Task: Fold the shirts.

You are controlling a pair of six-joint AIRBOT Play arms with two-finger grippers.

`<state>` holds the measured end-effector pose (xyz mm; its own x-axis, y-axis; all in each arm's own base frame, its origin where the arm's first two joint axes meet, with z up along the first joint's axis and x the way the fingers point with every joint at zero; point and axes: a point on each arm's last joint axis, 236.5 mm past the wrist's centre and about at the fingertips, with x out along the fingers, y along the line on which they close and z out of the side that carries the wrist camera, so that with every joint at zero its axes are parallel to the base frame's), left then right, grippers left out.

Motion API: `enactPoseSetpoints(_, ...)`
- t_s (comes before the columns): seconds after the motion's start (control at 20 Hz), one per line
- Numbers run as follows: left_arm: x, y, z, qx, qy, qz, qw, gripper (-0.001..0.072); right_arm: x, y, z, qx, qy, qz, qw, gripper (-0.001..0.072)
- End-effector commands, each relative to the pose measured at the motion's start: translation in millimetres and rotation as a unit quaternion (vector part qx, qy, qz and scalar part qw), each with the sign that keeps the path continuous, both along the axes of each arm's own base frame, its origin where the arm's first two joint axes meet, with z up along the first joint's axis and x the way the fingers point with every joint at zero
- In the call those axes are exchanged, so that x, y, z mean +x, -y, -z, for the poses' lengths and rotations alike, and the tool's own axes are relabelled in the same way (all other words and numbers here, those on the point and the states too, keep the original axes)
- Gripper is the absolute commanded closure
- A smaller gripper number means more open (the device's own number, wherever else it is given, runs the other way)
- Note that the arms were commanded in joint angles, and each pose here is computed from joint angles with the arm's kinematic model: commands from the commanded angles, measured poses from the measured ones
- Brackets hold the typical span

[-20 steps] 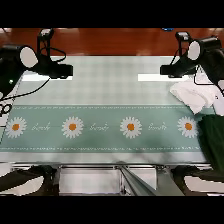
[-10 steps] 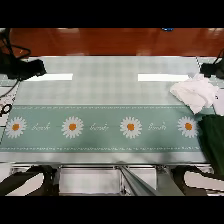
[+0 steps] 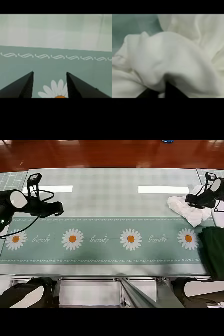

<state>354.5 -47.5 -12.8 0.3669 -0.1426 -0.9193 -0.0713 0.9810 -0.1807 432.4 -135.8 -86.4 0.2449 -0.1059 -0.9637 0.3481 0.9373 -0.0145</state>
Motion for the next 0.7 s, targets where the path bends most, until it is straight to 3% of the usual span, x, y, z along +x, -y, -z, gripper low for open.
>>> enactPoseSetpoints(0.0,7,-20,-7,-0.001,0.008,-0.027,1.0,0.0201,4,-20,-2,0.043,0.003,-0.022,0.999,0.068)
enactPoseSetpoints(0.25,19,-80,-79,-0.003,0.086,-0.109,0.99,0.0202,44,-27,-166,0.023,0.178,-0.042,0.983,0.0681)
enactPoseSetpoints(0.4,9,-87,-120,-0.018,0.138,-0.146,0.979,0.0203,46,-57,-292,-0.004,0.3,-0.088,0.95,0.068)
enactPoseSetpoints(0.65,-13,-72,-146,-0.036,0.165,-0.139,0.976,0.0203,11,-132,-442,-0.034,0.427,-0.169,0.887,0.0681)
